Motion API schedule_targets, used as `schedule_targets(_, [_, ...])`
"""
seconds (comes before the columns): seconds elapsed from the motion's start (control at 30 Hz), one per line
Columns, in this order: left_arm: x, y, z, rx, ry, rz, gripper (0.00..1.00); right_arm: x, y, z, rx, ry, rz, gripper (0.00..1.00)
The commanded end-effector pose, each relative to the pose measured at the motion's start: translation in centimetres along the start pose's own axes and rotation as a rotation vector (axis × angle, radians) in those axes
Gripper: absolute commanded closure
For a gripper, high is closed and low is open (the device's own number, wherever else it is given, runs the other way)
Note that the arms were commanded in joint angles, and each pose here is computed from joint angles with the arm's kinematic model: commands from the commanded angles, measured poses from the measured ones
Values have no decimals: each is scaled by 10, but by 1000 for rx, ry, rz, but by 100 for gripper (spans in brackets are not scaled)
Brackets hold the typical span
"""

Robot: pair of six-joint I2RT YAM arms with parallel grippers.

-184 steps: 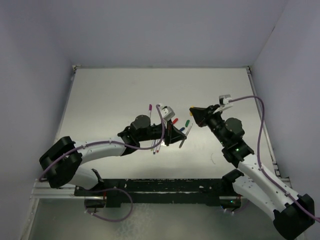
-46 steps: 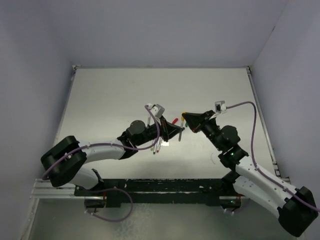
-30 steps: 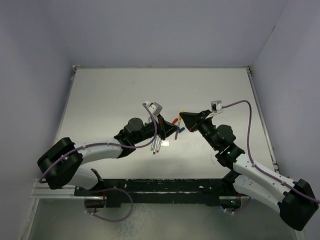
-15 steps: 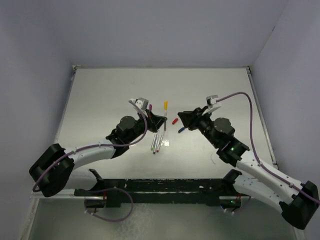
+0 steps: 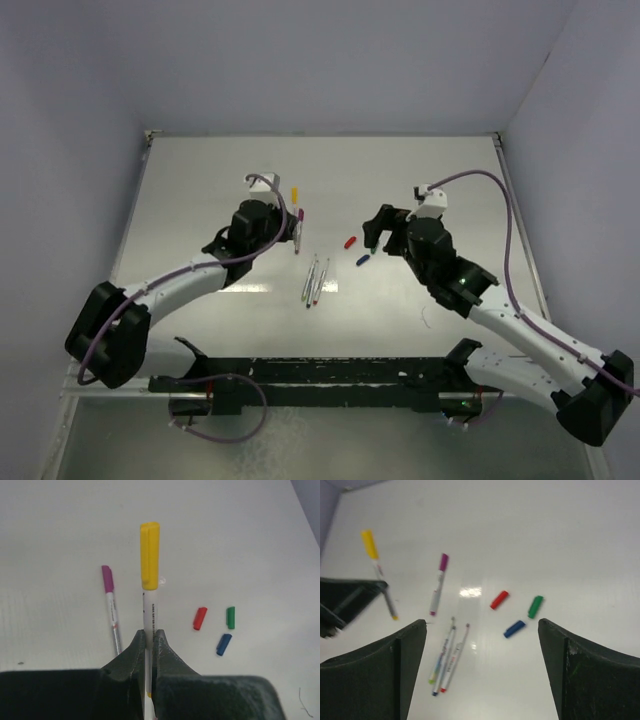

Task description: Insert the pens into the pen caps

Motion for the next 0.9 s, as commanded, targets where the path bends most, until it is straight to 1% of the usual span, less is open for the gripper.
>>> schedule_targets(0.0, [25, -22, 23, 40, -55, 103, 96, -19, -2, -30, 150, 14, -152, 0])
schedule_targets(0.2, [51, -45, 13, 112, -80, 178, 95, -24, -2, -42, 186, 7, -186, 0])
schedule_targets(0.43, [70, -67, -1, 192, -64, 195, 93, -34, -1, -49, 222, 9, -263, 2])
schedule_targets(0.67, [79, -80, -7, 216, -61, 210, 91, -34, -6, -62, 270, 27, -283, 3])
schedule_targets(0.87, [86, -85, -14, 237, -34, 229, 87, -33, -9, -64, 277, 34, -281, 4])
Point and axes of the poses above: each gripper's point midway between its finger pads, its own y axis back along the fingers, its own x axis along the line the jaws close on, z = x × y, the point moved 4 cm from there along y, back along the fingers, and after that the axes turned 13 degrees about y, right-handed, at the moved point
